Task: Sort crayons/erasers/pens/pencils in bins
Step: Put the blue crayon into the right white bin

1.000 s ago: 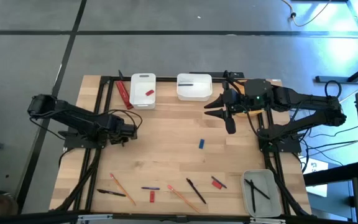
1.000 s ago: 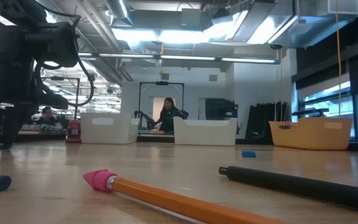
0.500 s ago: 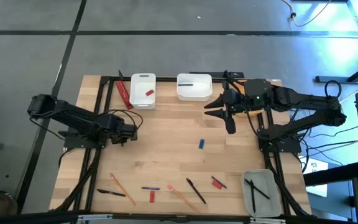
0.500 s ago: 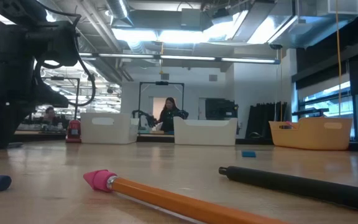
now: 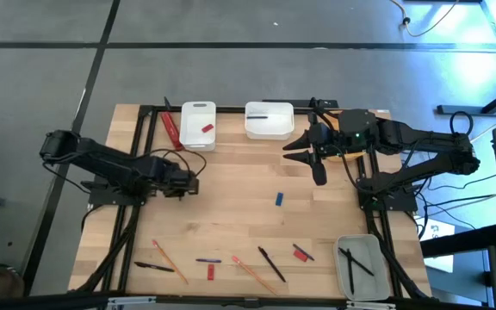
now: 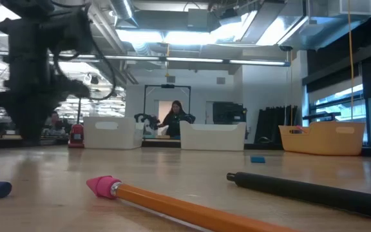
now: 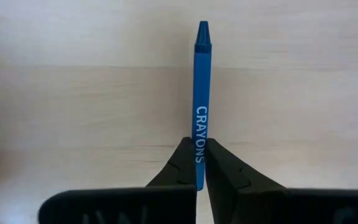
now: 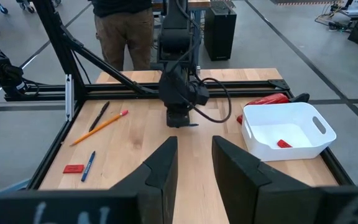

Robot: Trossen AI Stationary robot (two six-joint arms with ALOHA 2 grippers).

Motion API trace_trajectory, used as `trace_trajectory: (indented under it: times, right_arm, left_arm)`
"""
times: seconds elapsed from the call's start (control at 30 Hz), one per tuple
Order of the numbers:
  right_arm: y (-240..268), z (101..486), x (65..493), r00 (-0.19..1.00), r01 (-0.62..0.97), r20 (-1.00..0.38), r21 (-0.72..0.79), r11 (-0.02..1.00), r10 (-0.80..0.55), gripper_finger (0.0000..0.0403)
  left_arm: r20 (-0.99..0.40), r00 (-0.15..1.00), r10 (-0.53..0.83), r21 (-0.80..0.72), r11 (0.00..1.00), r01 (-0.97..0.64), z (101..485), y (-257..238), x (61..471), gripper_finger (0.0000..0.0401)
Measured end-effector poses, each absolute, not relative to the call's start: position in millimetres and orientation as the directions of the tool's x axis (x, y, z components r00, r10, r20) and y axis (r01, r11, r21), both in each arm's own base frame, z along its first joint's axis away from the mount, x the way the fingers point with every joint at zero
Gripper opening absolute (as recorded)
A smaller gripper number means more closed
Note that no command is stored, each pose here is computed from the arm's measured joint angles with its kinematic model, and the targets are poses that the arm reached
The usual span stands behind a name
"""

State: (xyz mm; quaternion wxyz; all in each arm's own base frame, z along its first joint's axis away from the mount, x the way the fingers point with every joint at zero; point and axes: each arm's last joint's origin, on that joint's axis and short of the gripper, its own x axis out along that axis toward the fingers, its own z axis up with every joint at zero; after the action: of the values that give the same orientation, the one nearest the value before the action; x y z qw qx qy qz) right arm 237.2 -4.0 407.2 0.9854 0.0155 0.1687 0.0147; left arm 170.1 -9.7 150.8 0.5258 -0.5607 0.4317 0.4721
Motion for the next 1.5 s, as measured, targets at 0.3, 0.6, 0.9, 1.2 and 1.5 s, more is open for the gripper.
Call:
trace_trajectory:
  times: [0.3, 0.6, 0.9, 1.2, 1.5]
  right_arm:
    - [-4.0, 406.3, 236.9, 0.939, -0.023, -0.341, 0.039, 0.999, 0.035, 0.0101]
    - [-4.0, 406.4, 236.9, 0.94, -0.023, -0.34, 0.039, 0.999, 0.035, 0.0101]
    - [-6.1, 406.6, 237.0, 0.94, 0.044, -0.339, 0.019, 0.999, -0.035, 0.0101]
    - [-13.9, 406.7, 236.6, 0.933, 0.147, -0.336, 0.025, 0.989, -0.13, 0.0101]
    - [-31.3, 406.4, 234.7, 0.921, 0.242, -0.34, 0.111, 0.964, -0.192, 0.0101]
  left_arm:
    - [-0.94, 0.334, 0.074, -0.329, 0.075, -0.941, 187.3, -5.7, 196.7, 0.0002]
    - [-0.858, 0.489, 0.158, -0.437, 0.277, -0.856, 240.6, 21.7, 221.1, 0.0002]
    - [-0.767, 0.595, 0.24, -0.433, 0.492, -0.756, 286.4, 57.1, 228.9, 0.0002]
    - [-0.65, 0.707, 0.279, -0.426, 0.636, -0.643, 318.4, 90.6, 233.5, 0.0002]
    - [-0.64, 0.738, 0.215, -0.342, 0.78, -0.524, 324.1, 125.6, 265.3, 0.0002]
